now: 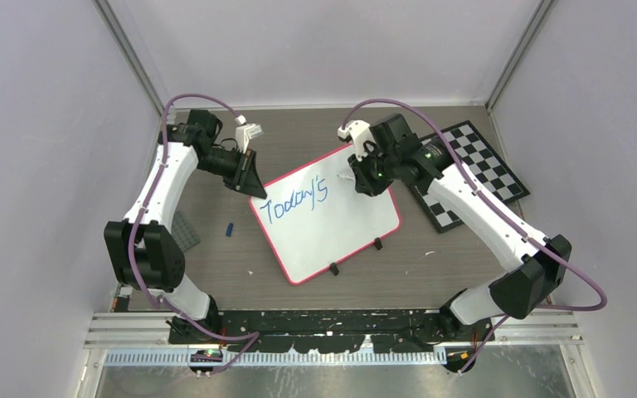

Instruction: Write a sentence on the whiteboard

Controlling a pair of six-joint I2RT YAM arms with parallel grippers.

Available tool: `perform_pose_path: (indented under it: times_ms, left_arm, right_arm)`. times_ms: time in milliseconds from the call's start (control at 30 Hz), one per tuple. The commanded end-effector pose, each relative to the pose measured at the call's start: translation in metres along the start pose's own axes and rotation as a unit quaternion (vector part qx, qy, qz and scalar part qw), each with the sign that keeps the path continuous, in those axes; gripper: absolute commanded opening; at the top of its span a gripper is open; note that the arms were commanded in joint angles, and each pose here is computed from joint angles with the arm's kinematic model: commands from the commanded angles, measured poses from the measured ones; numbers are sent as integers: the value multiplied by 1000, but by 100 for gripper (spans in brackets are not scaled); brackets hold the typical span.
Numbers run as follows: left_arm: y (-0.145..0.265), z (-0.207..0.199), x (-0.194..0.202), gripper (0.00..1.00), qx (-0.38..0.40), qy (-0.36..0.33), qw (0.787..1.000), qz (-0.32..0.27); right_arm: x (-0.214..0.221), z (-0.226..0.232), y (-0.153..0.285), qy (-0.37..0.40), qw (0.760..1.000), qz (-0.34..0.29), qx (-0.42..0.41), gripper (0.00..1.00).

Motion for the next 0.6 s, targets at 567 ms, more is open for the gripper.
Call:
perform_pose_path:
  times_ms: [567]
  left_arm:
    - [-9,23,-6,0,-52,-20,998,4]
  right_arm:
    - [-10,-14,-20,8,1000,-1,21,0]
Point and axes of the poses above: each gripper's point midway between its finger pads, its own y axis back along the fingers, its own z axis along the line the jaws close on, x = y × z, the point moved 2 cm from there along y, back along the fingers, and after that the axes turned 12 degrees about y, right-handed, at the moved point
